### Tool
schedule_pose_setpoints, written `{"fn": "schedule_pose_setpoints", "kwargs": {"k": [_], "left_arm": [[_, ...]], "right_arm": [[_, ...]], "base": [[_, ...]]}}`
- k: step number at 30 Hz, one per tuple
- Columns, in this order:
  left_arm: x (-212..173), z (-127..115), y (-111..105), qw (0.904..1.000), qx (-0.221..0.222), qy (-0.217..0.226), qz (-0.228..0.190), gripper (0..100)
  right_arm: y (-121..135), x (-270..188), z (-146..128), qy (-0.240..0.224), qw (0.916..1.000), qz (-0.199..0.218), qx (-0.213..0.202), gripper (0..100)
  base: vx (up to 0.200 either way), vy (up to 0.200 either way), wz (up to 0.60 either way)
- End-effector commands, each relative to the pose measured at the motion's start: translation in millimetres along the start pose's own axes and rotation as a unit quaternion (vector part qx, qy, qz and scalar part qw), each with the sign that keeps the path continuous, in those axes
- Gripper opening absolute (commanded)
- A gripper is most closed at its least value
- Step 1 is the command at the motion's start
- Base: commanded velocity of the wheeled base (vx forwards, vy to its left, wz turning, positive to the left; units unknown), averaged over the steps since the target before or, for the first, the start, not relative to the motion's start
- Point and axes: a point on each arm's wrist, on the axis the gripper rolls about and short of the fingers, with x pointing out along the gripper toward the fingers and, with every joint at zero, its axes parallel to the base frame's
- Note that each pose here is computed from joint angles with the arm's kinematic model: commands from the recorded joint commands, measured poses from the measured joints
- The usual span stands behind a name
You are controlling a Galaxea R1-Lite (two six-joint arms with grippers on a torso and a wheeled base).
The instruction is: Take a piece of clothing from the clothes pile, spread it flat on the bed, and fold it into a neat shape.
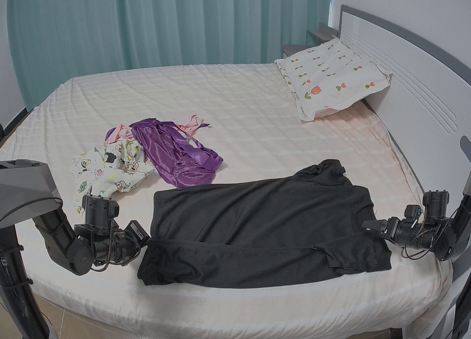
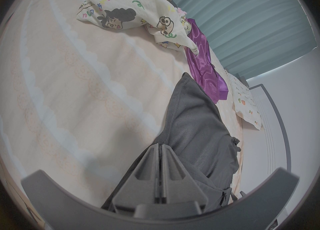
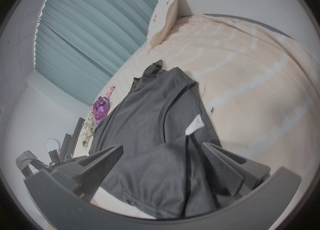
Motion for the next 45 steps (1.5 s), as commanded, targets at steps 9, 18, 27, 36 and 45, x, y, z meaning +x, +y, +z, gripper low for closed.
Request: {"fn": "schedule_pose_setpoints", "kwargs": {"k": [9, 18, 27, 36, 45], "left_arm": [[-0.2, -0.1, -0.7, 1.0, 0.0, 0.001, -0.001, 0], [0.0, 0.1, -1.0, 1.0, 0.0, 0.0, -0.002, 0], [1.2, -0.4, 0.1, 1.0, -0.001, 0.001, 0.0, 0], [2.0, -0.1, 1.5, 1.0, -0.003, 0.001, 0.003, 0], [0.9, 4.8, 3.2, 0.9995, -0.031, -0.007, 0.003, 0]], "right_arm": [[-10.4, 19.0, -4.2, -0.006, 1.0, 0.003, -0.003, 100], [-11.1, 24.6, -9.1, 0.005, 1.0, 0.004, -0.002, 0], [-13.4, 20.0, -7.2, -0.001, 1.0, 0.0, 0.004, 0], [-15.9, 16.5, -0.4, -0.029, 0.9996, 0.004, 0.004, 0], [-13.2, 12.8, 3.0, -0.072, 0.9968, 0.027, 0.023, 0]], "base": [[0.0, 0.0, 0.0], [0.0, 0.0, 0.0], [0.0, 0.0, 0.0], [0.0, 0.0, 0.0], [0.0, 0.0, 0.0]]}}
